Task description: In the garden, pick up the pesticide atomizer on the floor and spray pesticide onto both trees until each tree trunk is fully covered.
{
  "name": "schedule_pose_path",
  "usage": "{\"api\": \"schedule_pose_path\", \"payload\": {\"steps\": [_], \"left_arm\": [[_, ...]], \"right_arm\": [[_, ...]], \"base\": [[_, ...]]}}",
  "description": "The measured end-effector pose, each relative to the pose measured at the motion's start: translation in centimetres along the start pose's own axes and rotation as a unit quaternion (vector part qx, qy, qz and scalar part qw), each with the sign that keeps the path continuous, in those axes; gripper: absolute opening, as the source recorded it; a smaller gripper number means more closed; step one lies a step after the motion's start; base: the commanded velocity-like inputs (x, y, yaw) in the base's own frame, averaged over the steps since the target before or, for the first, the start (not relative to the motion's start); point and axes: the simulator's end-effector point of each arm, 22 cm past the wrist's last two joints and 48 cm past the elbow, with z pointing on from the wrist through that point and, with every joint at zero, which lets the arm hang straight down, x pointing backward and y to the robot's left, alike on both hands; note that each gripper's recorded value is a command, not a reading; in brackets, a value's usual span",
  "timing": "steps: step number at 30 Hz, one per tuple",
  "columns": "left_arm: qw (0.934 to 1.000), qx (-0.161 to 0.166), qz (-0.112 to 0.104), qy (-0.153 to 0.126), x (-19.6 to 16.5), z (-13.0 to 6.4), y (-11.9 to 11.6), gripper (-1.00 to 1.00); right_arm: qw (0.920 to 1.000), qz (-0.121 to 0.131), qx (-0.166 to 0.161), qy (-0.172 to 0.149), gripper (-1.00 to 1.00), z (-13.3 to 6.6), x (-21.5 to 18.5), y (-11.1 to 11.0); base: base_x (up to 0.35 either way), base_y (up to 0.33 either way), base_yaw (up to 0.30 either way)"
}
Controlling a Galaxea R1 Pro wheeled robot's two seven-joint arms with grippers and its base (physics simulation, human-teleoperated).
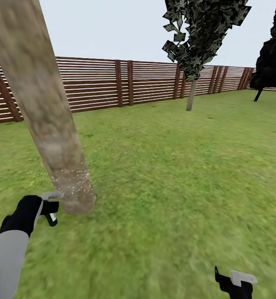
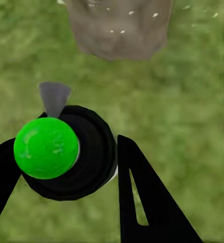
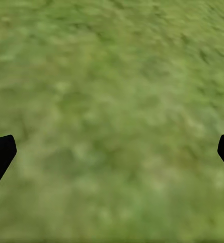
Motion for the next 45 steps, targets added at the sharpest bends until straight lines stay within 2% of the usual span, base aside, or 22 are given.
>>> {"api": "schedule_pose_path", "payload": {"steps": [3,6,9,14,16,18,20,24,27,29,31,32,33,35,37,38,39,40,41,42,43,45], "left_arm": [[1.0,-0.003,0.007,-0.004,-0.3,-0.1,-0.2,-1.0],[0.9997,-0.024,0.003,-0.004,-0.2,-0.4,3.1,-1.0],[0.9993,-0.023,0.013,0.028,5.2,1.2,3.2,-1.0],[0.9983,-0.011,0.056,-0.009,9.9,3.3,2.4,-1.0],[0.9965,-0.004,0.074,-0.038,10.3,3.7,1.9,-1.0],[0.9934,0.027,0.102,-0.046,12.2,4.6,0.0,-1.0],[0.9734,0.111,0.194,-0.05,14.5,4.9,-5.3,-1.0],[0.9449,0.182,0.27,-0.032,16.9,4.3,-9.2,-1.0],[0.921,0.216,0.324,-0.01,18.9,3.8,-11.5,-1.0],[0.9038,0.241,0.354,0.002,20.0,3.3,-13.1,-1.0],[0.884,0.271,0.381,0.013,21.0,2.5,-14.7,-1.0],[0.8789,0.277,0.388,0.016,21.2,2.4,-15.1,-1.0],[0.8687,0.289,0.402,0.023,21.8,2.1,-15.7,-1.0],[0.8336,0.331,0.439,0.055,24.3,0.8,-17.2,-1.0],[0.8056,0.361,0.463,0.08,26.4,-0.3,-18.1,-1.0],[0.7912,0.371,0.477,0.092,27.4,-0.7,-18.4,-1.0],[0.7836,0.375,0.486,0.098,27.9,-0.9,-18.5,-1.0],[0.7626,0.378,0.513,0.111,29.2,-1.2,-18.8,-1.0],[0.7599,0.378,0.517,0.112,29.4,-1.2,-18.8,-1.0],[0.758,0.379,0.519,0.114,29.5,-1.2,-18.9,-1.0],[0.7564,0.381,0.52,0.113,29.6,-1.3,-19.3,-1.0],[0.7497,0.386,0.526,0.113,29.9,-1.6,-20.6,-1.0]], "right_arm": [[1.0,0.0,0.0,0.0,1.0,0.0,0.0,0.0],[1.0,0.0,0.0,0.0,1.0,0.0,0.0,0.0],[1.0,0.0,0.0,0.0,1.0,0.0,0.0,0.0],[1.0,-0.001,-0.001,0.0,1.0,0.0,0.0,0.1],[1.0,-0.001,-0.001,0.0,1.0,0.0,0.0,0.1],[1.0,-0.001,-0.003,0.0,1.0,0.0,0.0,0.2],[1.0,-0.004,-0.006,0.0,1.0,0.0,0.0,0.3],[0.9995,-0.018,-0.025,0.004,1.0,-0.1,0.3,1.6],[0.9879,-0.108,-0.111,-0.003,1.0,-0.6,0.3,6.8],[0.9695,-0.155,-0.189,-0.016,1.0,-1.6,-0.2,12.5],[0.9336,-0.206,-0.291,-0.036,1.0,-2.6,-1.9,18.5],[0.9235,-0.213,-0.316,-0.041,1.0,-3.0,-2.5,20.0],[0.9078,-0.222,-0.352,-0.049,1.0,-3.6,-3.4,22.2],[0.8753,-0.239,-0.416,-0.062,1.0,-5.0,-5.2,26.0],[0.8501,-0.249,-0.458,-0.07,1.0,-6.1,-6.5,28.5],[0.831,-0.253,-0.49,-0.072,1.0,-7.2,-7.0,29.9],[0.8242,-0.255,-0.501,-0.072,1.0,-7.6,-7.1,30.3],[0.8168,-0.259,-0.511,-0.071,1.0,-8.0,-7.0,30.7],[0.8137,-0.262,-0.514,-0.069,1.0,-8.2,-6.9,30.8],[0.8036,-0.269,-0.527,-0.066,1.0,-8.8,-6.4,31.2],[0.7887,-0.276,-0.546,-0.061,-1.0,-9.8,-5.9,32.0],[0.7573,-0.287,-0.584,-0.052,-1.0,-12.1,-4.7,33.4]], "base": [[0.0,0.0,0.0],[0.0,0.0,0.0],[0.0,0.0,0.0],[0.0,0.0,0.0],[0.0,0.0,0.0],[-0.058,0.0,0.0],[-0.257,0.0,0.0],[-0.327,0.0,0.0],[-0.337,0.0,0.0],[-0.337,0.0,0.0],[-0.336,0.0,0.0],[-0.244,0.0,0.0],[-0.125,0.0,0.0],[-0.048,0.0,0.0],[-0.011,0.0,0.0],[-0.002,0.0,0.0],[0.0,0.0,0.0],[0.0,0.0,0.0],[0.0,0.0,0.0],[0.0,0.0,0.0],[0.0,0.0,0.0],[0.0,0.0,0.0]]}}
